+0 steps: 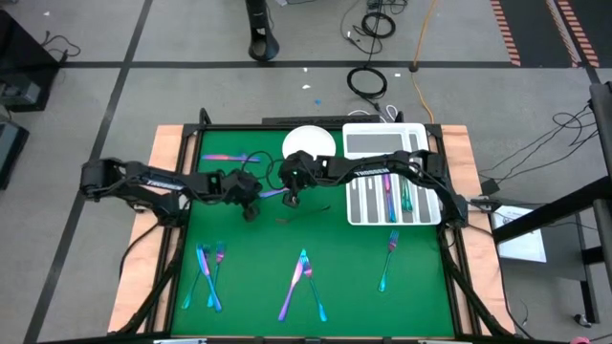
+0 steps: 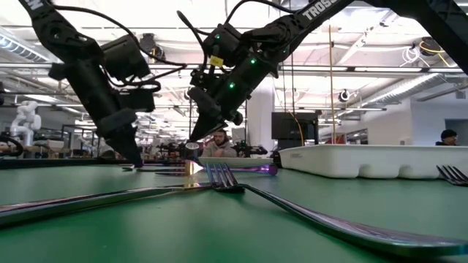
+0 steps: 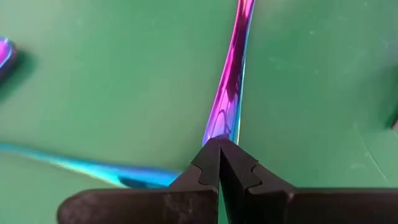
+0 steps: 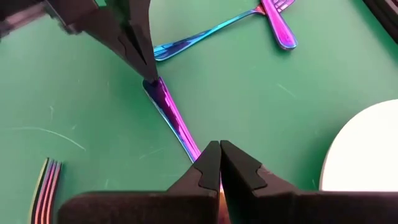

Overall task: Sort silverware
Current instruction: Put the iridescent knife into the white silverware tray

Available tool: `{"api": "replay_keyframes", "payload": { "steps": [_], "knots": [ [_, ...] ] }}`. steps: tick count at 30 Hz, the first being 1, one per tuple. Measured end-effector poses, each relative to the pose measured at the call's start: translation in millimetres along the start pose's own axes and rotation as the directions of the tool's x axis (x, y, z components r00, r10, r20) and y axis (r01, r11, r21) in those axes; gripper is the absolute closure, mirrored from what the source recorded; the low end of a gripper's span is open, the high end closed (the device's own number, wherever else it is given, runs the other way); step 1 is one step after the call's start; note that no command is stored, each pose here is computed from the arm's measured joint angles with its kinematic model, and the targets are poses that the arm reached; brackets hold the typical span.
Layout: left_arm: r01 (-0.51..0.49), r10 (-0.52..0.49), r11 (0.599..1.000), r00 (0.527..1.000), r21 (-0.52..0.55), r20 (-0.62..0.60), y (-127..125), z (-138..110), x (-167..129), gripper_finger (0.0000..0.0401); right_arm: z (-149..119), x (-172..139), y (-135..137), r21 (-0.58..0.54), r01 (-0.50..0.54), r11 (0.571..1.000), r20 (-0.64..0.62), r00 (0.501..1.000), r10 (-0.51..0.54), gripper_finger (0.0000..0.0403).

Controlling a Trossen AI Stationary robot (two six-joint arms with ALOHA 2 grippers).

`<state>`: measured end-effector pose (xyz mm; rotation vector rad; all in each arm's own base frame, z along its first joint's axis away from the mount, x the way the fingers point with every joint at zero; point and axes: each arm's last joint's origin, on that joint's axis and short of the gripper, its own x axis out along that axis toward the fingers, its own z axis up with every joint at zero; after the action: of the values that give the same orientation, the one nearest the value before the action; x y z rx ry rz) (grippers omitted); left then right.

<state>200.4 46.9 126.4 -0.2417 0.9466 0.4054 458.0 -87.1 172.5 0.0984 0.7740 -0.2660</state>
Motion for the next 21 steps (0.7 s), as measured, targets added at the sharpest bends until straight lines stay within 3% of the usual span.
{"api": "replay_keyframes", "payload": {
  "steps": [12, 21],
  "knots": [
    [-0.001, 0.001, 1.000, 1.000, -0.007, -0.016, -3.5, -0.9, 11.2, 0.0401, 0.2, -0.2, -0.2, -0.001, 0.000, 1.000, -0.002, 1.000, 0.000, 0.0403],
    [-0.009, 0.009, 1.000, 1.000, 0.030, -0.003, -7.6, -1.8, 11.1, 0.0401, -5.5, -0.4, -0.7, -0.077, -0.001, 0.997, -0.061, 0.998, -0.004, 0.0397]
  ]
}}
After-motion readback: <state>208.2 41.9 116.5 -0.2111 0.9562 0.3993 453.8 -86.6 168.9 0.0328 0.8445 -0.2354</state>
